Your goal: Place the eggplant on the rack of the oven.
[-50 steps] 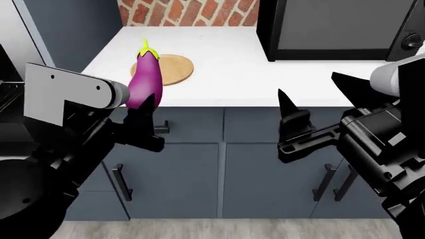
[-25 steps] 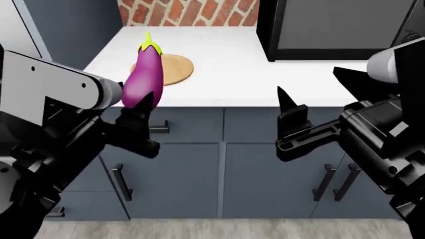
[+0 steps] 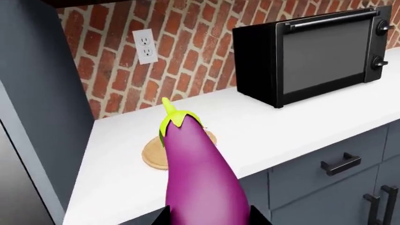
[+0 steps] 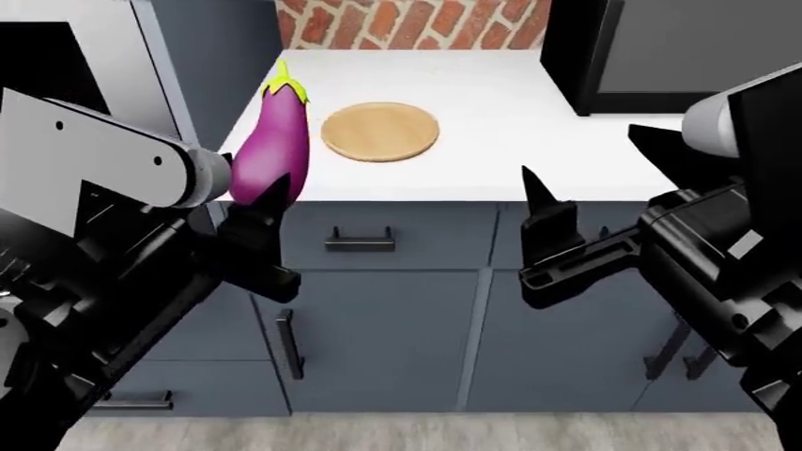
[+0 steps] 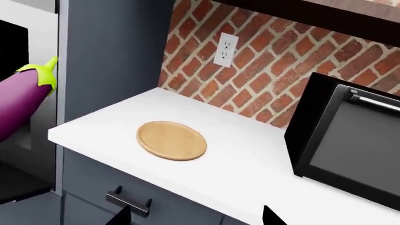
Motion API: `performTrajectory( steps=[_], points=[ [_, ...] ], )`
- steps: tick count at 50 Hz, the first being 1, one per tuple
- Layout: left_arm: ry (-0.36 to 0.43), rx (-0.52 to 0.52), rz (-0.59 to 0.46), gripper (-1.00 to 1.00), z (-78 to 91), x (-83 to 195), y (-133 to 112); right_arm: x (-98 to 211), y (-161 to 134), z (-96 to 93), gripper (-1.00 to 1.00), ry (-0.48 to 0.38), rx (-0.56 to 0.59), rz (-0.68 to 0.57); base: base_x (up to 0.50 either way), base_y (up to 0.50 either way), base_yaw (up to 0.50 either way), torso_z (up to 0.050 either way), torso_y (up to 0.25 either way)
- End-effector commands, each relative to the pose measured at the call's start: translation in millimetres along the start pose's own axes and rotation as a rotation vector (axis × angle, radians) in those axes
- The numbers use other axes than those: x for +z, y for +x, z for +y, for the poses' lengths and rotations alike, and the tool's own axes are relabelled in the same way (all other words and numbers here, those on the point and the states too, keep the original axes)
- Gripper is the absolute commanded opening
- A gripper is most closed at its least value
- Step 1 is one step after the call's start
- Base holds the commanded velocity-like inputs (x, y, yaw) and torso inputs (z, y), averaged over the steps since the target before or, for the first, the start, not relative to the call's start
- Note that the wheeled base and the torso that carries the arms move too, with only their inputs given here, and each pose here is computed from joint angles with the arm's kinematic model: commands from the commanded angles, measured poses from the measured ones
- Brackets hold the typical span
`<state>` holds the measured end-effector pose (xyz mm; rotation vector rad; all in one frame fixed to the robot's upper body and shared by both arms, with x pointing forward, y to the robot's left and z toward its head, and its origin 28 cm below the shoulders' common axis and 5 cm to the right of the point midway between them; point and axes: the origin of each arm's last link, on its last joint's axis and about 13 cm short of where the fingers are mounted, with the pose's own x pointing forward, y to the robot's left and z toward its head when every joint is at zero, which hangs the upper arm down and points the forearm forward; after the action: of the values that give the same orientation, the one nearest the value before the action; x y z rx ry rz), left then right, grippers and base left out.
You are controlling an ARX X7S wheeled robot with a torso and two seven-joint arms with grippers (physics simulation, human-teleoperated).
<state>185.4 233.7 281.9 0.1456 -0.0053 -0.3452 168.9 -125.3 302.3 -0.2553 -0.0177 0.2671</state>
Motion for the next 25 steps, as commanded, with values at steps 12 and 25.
performTrajectory(
  steps=[12, 25],
  points=[
    [0.014, 0.01, -0.006, -1.0, 2.6, 2.1, 0.4, 1.0, 0.3, 0.8, 1.0, -0.013, -0.004, -0.008, 0.0, 0.5, 0.0, 0.0, 0.0],
    [0.014, 0.017, -0.007, -1.0, 3.8, 3.2, 2.1, 2.0, 1.2, -0.1, 1.0, -0.012, 0.001, -0.013, 0.0, 0.5, 0.0, 0.0, 0.0]
  ],
)
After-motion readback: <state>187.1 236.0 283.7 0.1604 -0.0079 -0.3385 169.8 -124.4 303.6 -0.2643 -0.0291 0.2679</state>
